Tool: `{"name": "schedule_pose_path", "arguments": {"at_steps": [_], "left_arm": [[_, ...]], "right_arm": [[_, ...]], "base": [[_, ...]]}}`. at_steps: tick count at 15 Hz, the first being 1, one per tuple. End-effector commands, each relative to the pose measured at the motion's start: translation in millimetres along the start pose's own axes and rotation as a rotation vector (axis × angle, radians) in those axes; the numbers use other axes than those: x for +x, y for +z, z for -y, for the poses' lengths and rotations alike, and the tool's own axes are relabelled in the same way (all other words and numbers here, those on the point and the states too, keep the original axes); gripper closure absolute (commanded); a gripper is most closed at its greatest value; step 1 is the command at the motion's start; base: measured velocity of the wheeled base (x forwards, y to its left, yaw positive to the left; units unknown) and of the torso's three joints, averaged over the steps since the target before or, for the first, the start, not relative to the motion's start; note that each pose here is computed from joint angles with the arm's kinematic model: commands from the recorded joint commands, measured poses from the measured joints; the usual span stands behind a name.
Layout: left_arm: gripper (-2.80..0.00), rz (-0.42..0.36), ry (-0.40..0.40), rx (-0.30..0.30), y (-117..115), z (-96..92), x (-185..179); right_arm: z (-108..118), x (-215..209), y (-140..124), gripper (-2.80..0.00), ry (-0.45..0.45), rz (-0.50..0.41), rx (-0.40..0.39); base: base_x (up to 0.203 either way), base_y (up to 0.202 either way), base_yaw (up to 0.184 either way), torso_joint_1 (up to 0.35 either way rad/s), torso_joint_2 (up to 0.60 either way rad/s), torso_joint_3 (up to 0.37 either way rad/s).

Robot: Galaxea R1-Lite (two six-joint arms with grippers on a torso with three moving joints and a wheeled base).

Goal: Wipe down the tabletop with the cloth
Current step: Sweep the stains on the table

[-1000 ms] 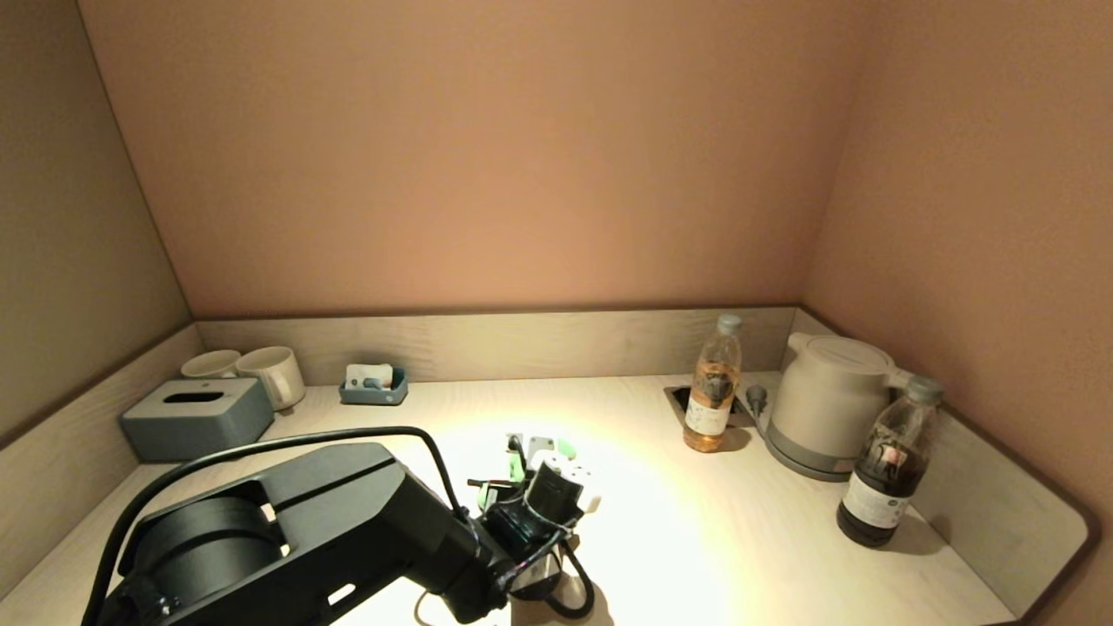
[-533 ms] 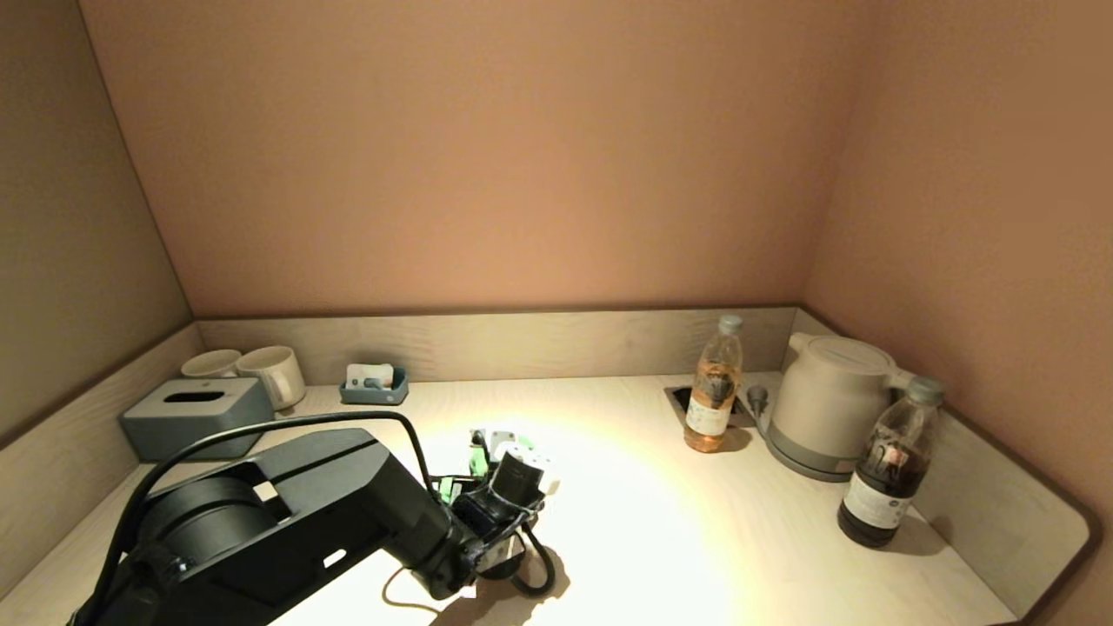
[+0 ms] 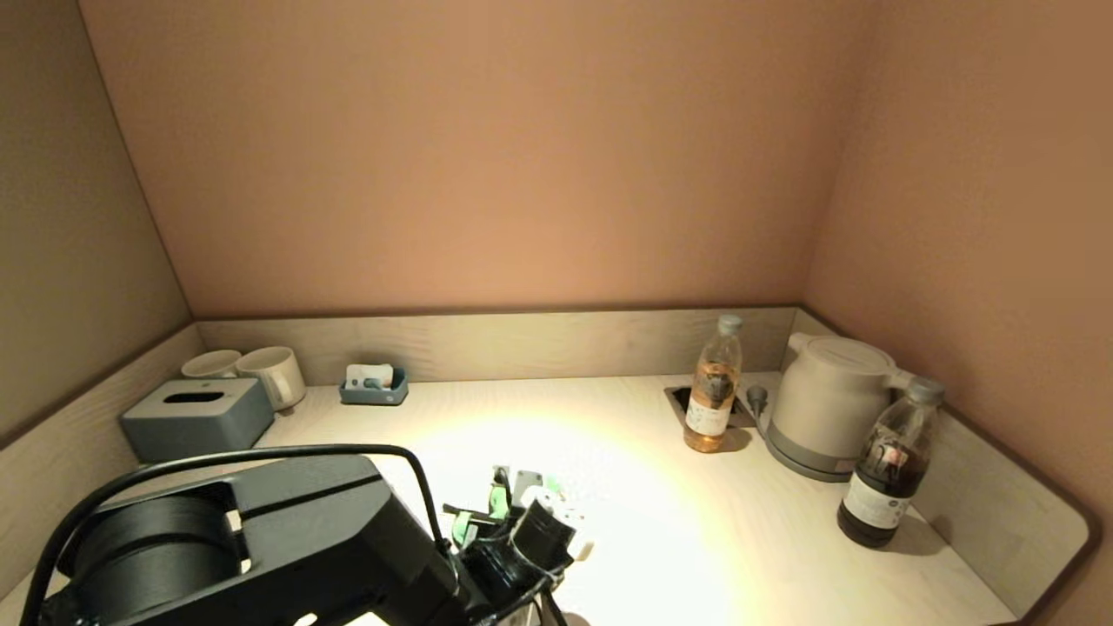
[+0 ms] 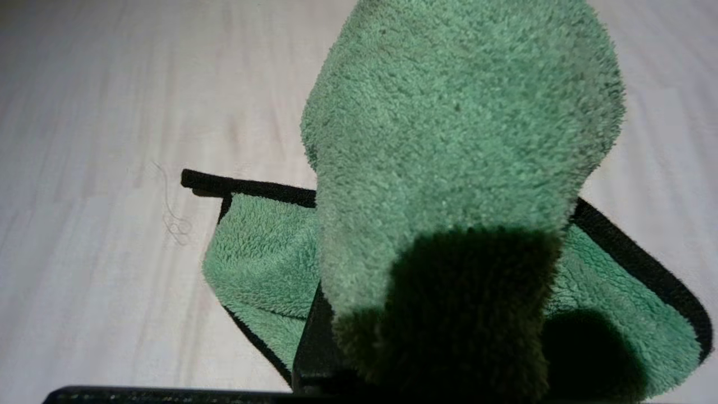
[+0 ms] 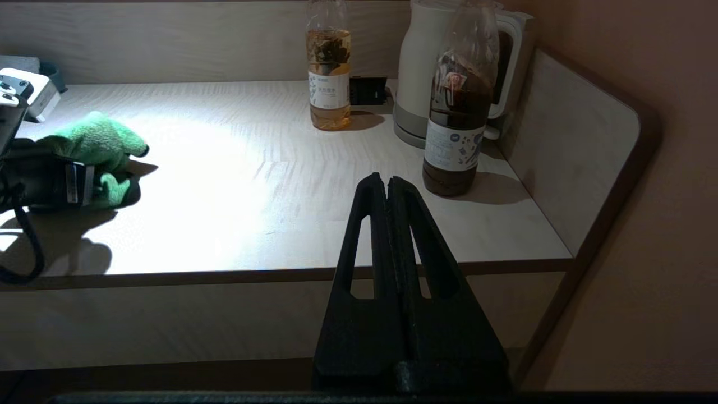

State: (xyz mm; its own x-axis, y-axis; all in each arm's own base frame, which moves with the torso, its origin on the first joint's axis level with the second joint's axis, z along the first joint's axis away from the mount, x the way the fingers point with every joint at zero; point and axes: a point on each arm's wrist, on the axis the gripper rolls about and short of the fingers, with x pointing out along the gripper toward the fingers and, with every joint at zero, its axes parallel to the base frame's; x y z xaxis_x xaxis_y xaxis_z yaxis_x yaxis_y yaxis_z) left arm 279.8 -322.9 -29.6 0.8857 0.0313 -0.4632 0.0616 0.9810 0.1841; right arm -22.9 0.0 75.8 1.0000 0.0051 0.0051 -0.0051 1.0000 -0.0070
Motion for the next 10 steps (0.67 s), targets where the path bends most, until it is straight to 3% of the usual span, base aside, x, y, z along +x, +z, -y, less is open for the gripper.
{"name": "schedule_pose_path", "arguments": {"at_steps": [1, 6, 10], "left_arm": [[0.00, 0.034, -0.079, 0.021, 3.1, 20.6, -36.1], [0.00, 0.026, -0.108, 0.048, -11.3, 38.9, -34.6], [0.00, 0.071, -0.069, 0.012, 7.2, 49.6, 8.0]], "right_arm": [[0.0, 0.1, 0.1, 0.00, 0.001, 0.000, -0.001], [0.0, 0.1, 0.1, 0.00, 0.001, 0.000, -0.001], [0.0, 0.1, 0.1, 0.00, 0.001, 0.000, -0.001]], "base": [[0.000, 0.000, 0.000, 0.000, 0.00, 0.000], [0.000, 0.000, 0.000, 0.000, 0.00, 0.000], [0.000, 0.000, 0.000, 0.000, 0.00, 0.000]]}}
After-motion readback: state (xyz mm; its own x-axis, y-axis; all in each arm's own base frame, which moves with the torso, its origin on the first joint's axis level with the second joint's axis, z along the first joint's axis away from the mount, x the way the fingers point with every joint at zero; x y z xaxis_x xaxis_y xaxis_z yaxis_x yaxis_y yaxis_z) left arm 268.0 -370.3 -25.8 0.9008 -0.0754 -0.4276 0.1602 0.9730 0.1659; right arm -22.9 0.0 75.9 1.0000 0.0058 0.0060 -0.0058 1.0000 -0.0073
